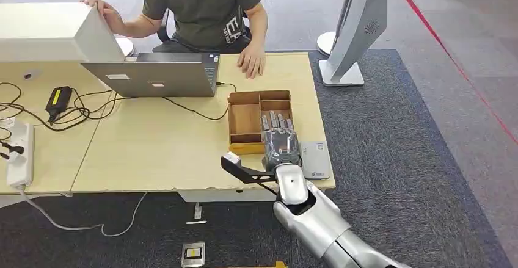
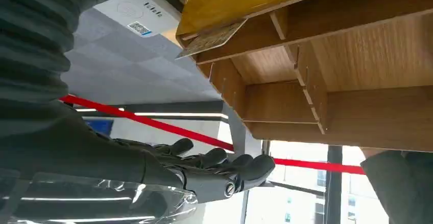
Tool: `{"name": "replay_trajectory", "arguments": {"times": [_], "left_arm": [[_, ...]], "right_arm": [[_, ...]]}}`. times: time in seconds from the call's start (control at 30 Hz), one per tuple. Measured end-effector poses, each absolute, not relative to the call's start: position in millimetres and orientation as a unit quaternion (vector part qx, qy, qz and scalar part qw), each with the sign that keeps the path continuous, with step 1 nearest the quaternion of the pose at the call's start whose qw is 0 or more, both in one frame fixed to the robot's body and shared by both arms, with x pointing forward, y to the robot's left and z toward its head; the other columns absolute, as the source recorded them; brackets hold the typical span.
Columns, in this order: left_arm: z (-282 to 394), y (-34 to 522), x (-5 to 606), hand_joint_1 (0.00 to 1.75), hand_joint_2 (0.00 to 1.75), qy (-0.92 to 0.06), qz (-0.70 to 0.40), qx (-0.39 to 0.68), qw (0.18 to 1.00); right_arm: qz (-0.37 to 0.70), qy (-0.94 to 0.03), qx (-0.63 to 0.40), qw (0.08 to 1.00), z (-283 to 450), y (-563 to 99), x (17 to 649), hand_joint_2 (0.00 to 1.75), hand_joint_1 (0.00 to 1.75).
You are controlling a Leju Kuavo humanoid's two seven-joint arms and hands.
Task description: Pass the card to the sensor for recognition and then transmit it.
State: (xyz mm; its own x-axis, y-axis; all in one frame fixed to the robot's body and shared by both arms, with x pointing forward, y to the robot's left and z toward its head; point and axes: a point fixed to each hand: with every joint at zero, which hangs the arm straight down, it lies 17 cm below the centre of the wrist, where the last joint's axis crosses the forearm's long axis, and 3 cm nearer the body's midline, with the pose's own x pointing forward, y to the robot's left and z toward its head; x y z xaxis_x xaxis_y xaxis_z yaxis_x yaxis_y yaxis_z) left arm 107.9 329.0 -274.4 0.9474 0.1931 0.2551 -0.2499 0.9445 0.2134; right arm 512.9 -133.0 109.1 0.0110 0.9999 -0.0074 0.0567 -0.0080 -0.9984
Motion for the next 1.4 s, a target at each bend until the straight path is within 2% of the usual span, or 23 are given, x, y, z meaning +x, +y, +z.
{"name": "replay_trajectory", "arguments": {"times": [0.77, 1.4], "left_arm": [[-274, 330, 108, 0.00, 0.00, -0.117, 0.107, 0.127, 0.979], [-275, 330, 106, 0.00, 0.00, -0.112, 0.109, 0.126, 0.980]], "right_arm": [[0.488, -0.480, -0.550, 0.478, 103, -159, 517, 1.75, 0.00], [0.519, -0.462, -0.544, 0.470, 94, -154, 516, 1.75, 0.00]]}}
